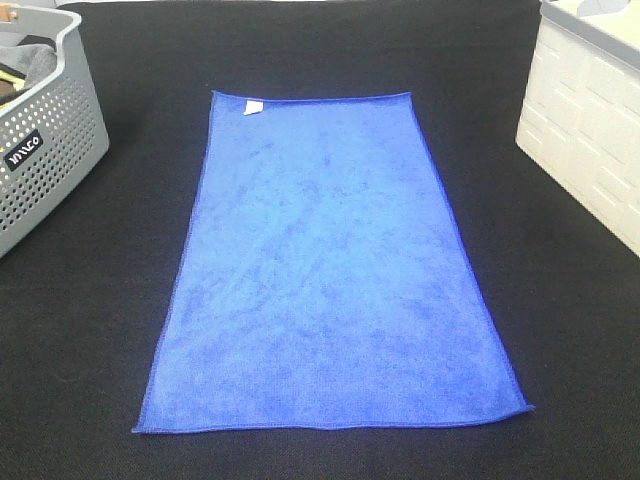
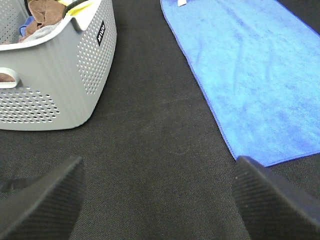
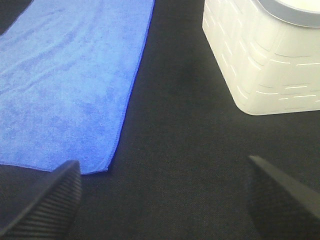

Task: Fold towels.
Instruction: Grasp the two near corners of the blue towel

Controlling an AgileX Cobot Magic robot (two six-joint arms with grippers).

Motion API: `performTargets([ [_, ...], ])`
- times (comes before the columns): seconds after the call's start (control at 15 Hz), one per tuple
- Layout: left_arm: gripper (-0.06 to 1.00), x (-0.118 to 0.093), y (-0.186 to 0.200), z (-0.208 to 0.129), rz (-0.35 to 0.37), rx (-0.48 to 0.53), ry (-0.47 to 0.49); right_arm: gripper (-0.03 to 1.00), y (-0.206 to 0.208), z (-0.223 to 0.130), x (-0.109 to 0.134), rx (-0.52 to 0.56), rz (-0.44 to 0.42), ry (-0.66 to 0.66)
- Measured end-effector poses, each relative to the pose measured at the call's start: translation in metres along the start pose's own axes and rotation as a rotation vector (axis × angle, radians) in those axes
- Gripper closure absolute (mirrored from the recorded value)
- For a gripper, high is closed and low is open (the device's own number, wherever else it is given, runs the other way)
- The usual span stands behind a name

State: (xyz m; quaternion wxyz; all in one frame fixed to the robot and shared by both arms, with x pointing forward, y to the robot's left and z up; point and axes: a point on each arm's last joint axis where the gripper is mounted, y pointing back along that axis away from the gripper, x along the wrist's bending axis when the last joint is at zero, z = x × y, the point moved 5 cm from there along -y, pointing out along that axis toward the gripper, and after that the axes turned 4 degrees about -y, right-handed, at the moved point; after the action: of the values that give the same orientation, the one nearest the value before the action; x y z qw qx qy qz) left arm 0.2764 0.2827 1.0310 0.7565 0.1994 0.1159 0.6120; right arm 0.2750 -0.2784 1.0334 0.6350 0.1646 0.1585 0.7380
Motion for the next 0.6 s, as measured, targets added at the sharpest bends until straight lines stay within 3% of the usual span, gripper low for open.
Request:
performTargets([
  [0.6, 0.17, 0.0, 0.0, 0.0, 0.0, 0.0, 0.0, 0.14, 0.0, 0.0, 0.0, 0.0, 0.0, 0.0],
])
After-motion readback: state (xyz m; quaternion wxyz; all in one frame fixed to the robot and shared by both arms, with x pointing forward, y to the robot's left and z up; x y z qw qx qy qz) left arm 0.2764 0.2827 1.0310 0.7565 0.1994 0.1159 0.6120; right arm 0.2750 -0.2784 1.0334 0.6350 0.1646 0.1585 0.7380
